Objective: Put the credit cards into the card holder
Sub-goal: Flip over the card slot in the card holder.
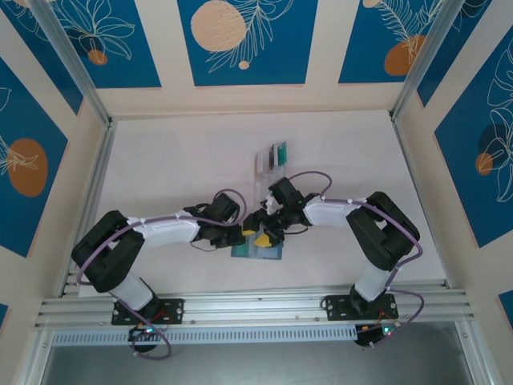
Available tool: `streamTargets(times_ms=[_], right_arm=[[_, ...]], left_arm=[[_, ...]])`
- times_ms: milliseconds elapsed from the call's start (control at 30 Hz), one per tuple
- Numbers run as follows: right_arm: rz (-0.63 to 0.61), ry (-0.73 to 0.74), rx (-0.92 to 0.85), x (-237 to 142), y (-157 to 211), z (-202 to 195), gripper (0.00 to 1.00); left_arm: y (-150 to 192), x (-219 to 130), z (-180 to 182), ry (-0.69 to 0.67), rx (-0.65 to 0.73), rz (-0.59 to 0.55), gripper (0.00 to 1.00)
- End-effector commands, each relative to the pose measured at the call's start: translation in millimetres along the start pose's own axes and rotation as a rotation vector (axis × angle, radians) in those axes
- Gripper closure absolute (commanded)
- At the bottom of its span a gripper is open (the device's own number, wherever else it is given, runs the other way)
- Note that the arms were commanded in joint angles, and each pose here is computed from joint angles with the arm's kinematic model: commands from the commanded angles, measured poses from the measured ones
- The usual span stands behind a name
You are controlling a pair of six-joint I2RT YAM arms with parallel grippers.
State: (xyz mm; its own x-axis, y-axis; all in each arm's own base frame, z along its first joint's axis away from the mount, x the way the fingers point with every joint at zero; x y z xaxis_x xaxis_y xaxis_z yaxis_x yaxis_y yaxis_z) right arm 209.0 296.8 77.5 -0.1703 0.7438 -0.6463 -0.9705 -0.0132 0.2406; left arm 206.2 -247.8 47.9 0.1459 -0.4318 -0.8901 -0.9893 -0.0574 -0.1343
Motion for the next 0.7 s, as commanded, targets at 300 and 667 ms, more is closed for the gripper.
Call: streamTargets(times_ms=[300, 667], right_arm=[[-0.055, 0.225, -0.067, 2.4, -12.8, 9.8, 0.36], [-0.054, 0.156, 0.041, 7.7, -4.5, -20.2, 0.32]], left_arm=[[24.6, 5.1, -12.4, 0.111, 0.088, 0.086, 0.68], [26.7, 10.8, -7.9, 0.114, 0.077, 0.097, 0.68]])
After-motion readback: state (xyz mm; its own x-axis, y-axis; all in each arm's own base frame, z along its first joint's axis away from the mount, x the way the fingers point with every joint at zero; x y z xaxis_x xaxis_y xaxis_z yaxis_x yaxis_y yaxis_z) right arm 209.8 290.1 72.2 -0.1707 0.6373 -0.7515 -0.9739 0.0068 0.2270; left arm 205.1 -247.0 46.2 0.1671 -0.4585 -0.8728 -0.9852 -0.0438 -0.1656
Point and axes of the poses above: each hand's point on the last joint's axis, 136 mm out from that joint toward the fingers, its own x axis out along the fingers, its own z axis along the line the jaws close on, y = z × x, the point moved 3 cm from there along -x, back along the fingers, and after that the axes turned 2 degrees about -x, right-handed, at the moved point
